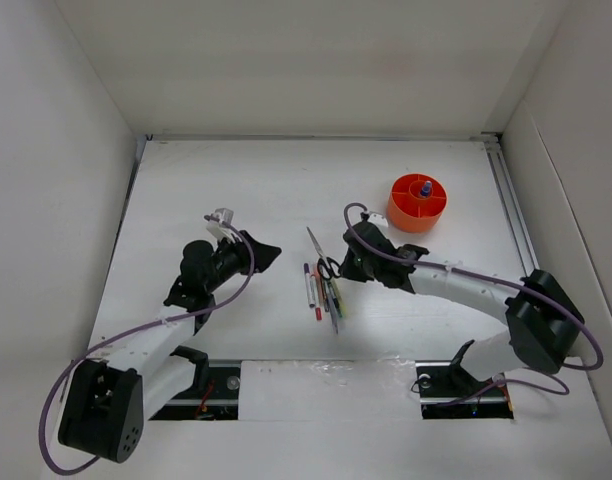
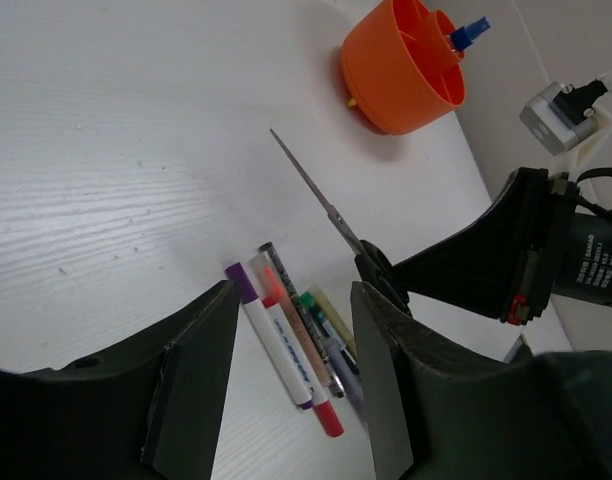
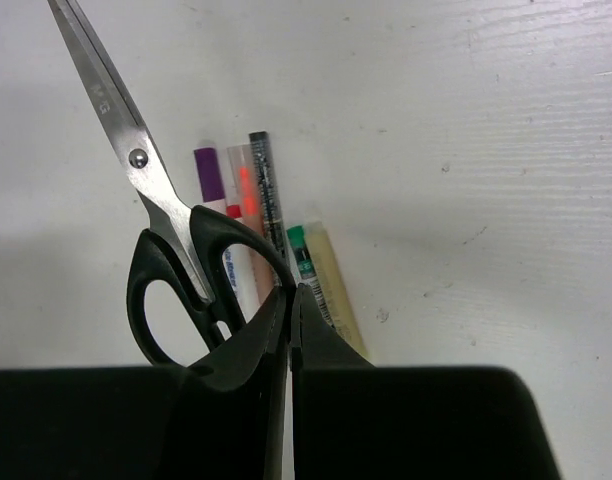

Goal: Sort the stationery into containers
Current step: Pick up the scissors from the center of the board.

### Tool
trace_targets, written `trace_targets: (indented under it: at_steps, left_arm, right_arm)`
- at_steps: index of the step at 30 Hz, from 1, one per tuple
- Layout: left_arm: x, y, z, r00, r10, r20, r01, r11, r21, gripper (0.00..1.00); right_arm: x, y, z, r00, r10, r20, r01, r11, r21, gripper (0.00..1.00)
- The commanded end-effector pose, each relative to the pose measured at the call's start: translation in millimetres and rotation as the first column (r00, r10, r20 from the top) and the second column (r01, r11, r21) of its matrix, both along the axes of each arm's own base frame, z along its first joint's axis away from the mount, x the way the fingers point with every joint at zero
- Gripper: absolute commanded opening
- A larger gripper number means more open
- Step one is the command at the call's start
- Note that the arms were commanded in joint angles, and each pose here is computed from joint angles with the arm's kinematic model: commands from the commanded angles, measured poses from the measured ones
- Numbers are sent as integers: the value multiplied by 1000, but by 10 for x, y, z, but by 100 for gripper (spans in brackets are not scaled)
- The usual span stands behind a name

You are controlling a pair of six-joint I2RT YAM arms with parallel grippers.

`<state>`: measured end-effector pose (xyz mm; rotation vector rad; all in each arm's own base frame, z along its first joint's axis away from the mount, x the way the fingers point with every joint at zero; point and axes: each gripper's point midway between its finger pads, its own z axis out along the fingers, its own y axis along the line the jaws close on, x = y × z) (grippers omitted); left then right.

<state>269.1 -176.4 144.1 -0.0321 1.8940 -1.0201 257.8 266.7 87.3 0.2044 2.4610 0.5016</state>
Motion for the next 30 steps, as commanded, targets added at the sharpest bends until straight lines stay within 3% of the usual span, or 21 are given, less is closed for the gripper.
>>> trace_targets:
  at_steps: [1,9,24,30]
  left_arm:
    - [34,-182,369,993,-91,80,97,993,-69,46]
    - [120,-351,302,985,-174,8,173,978,-112,50]
    - [210,-533,123,986,-161,-40,157,984,-88,44]
    - [249,-571,83,983,-175,-55,170,981,-88,31]
  right_arm:
    - [-19,121,242,998,45,34,-46,998,31,0]
    - [-204,318,436,990,125,68,-130,989,74,0]
    - [-373,654,637,968,221,115,-237,960,149,0]
    - [-400,771,745,960,237,148,-261,948,179,0]
